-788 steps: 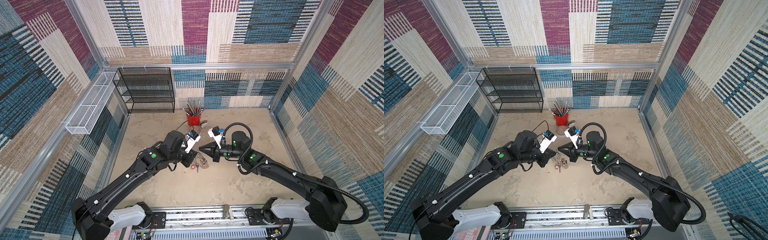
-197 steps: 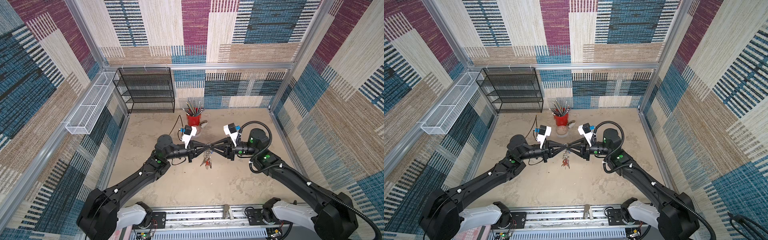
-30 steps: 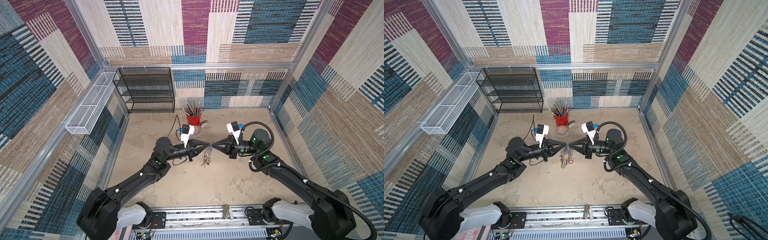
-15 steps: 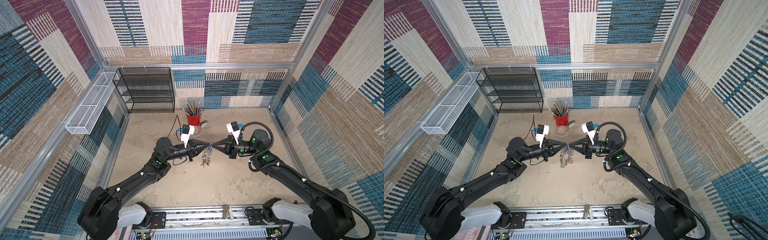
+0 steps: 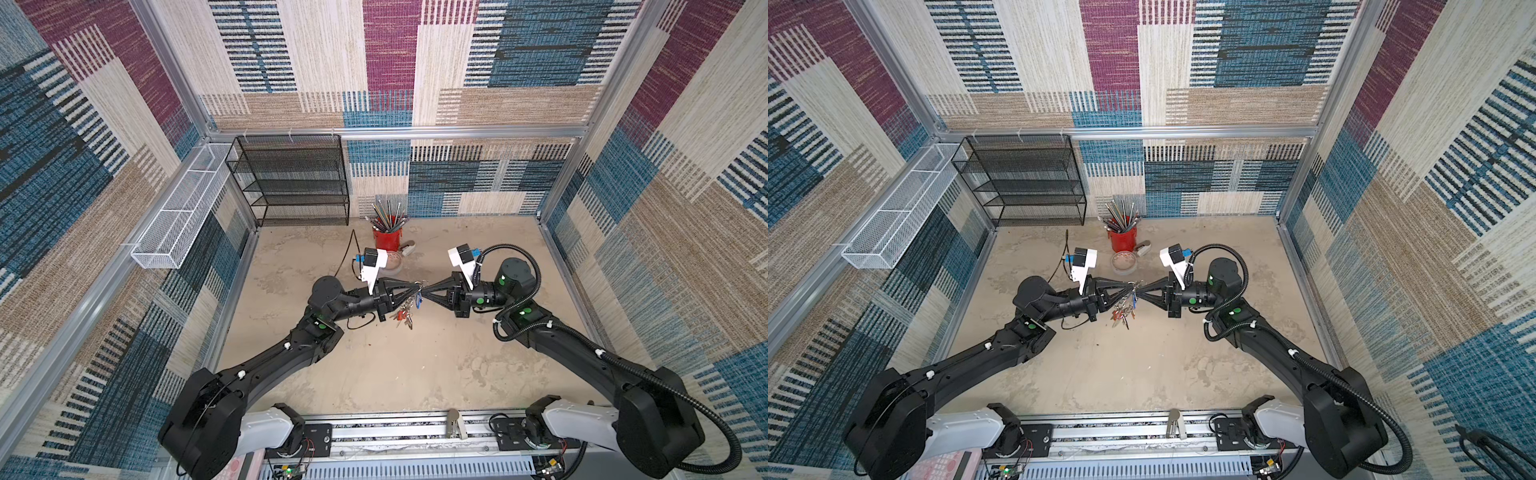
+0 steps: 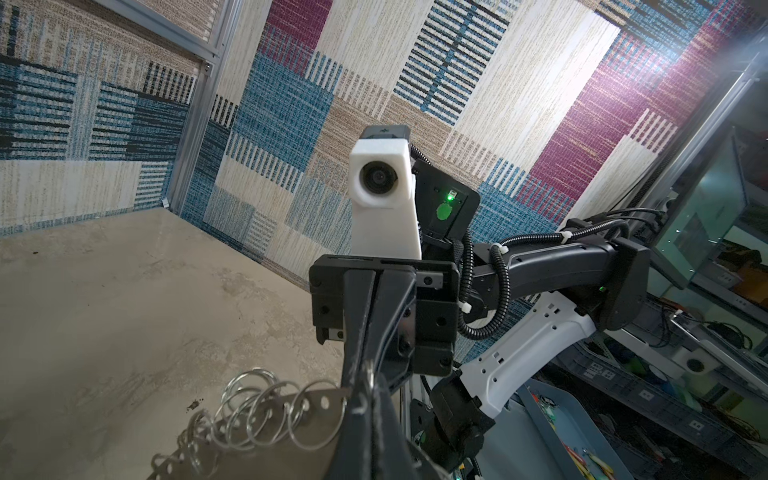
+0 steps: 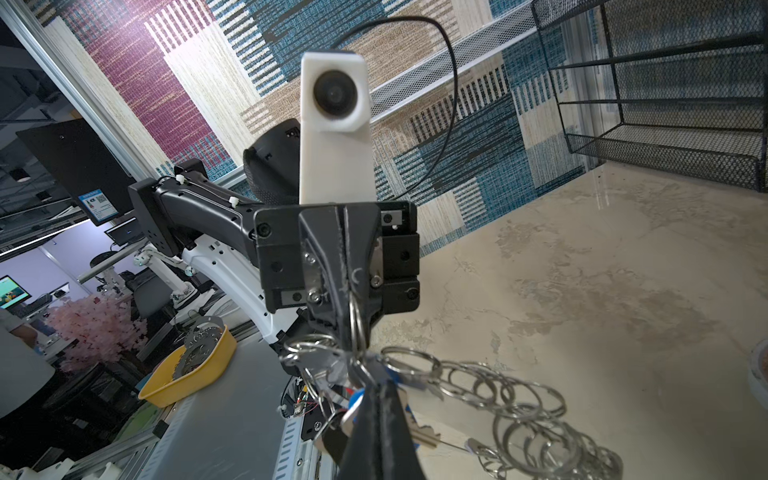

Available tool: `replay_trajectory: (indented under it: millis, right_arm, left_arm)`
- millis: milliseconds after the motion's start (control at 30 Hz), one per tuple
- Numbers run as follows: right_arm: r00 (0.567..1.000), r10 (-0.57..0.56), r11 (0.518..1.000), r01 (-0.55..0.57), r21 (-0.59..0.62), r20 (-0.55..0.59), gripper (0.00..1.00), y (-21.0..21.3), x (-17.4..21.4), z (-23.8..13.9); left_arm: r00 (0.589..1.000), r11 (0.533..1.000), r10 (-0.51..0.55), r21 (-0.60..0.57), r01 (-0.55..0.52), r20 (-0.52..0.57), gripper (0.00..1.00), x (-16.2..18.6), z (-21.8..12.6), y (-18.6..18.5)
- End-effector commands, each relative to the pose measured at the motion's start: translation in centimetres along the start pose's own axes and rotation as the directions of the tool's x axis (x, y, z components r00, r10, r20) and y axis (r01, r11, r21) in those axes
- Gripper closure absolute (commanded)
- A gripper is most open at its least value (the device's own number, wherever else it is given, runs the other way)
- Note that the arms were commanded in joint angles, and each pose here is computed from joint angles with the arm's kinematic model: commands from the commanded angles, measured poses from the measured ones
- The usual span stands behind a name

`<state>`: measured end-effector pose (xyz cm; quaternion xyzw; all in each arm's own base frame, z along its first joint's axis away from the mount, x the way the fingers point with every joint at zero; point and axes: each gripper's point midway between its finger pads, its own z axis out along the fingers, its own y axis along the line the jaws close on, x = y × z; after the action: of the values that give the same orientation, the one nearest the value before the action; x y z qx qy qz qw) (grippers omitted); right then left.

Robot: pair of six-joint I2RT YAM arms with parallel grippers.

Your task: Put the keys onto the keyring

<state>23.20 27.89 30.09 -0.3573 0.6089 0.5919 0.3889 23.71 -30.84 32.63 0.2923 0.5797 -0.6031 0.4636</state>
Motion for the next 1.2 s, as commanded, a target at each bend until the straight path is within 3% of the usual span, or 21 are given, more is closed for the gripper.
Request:
replay_trajectory:
  millis: [0, 300, 667, 833, 1167]
  right_arm:
    - [1.000, 0.005, 1.000, -0.005, -0.012, -0.009, 1.00, 0.1, 0.0, 0.3]
    - [1.000, -0.006, 1.000, 0.006, 0.020, 0.016, 1.00, -0.5, -1.3, 0.6]
    - [0.998, -0.014, 0.983, 0.003, 0.183, 0.060, 0.74, -2.0, -3.2, -1.9]
    - [0.997, -0.035, 0.970, 0.016, 0.242, 0.073, 0.68, -2.0, -3.9, -3.1]
    - [0.997, -0.075, 0.989, 0.070, 0.130, 0.031, 0.63, 0.4, -3.6, -0.9]
  left_arm:
    - [0.997, 0.996, 0.060, 0.062, -0.063, 0.052, 1.00, -1.3, 0.0, -1.6]
    - [0.998, 0.997, 0.054, 0.060, -0.056, 0.033, 1.00, -0.6, 0.1, -1.5]
    - [0.998, 0.998, 0.059, 0.022, -0.059, 0.020, 1.00, 0.1, -0.2, -0.9]
    - [0.998, 0.998, 0.055, 0.027, -0.056, 0.021, 1.00, 0.1, -0.1, -1.0]
    - [0.998, 0.998, 0.057, 0.038, -0.058, 0.022, 1.00, 0.0, 0.1, -1.0]
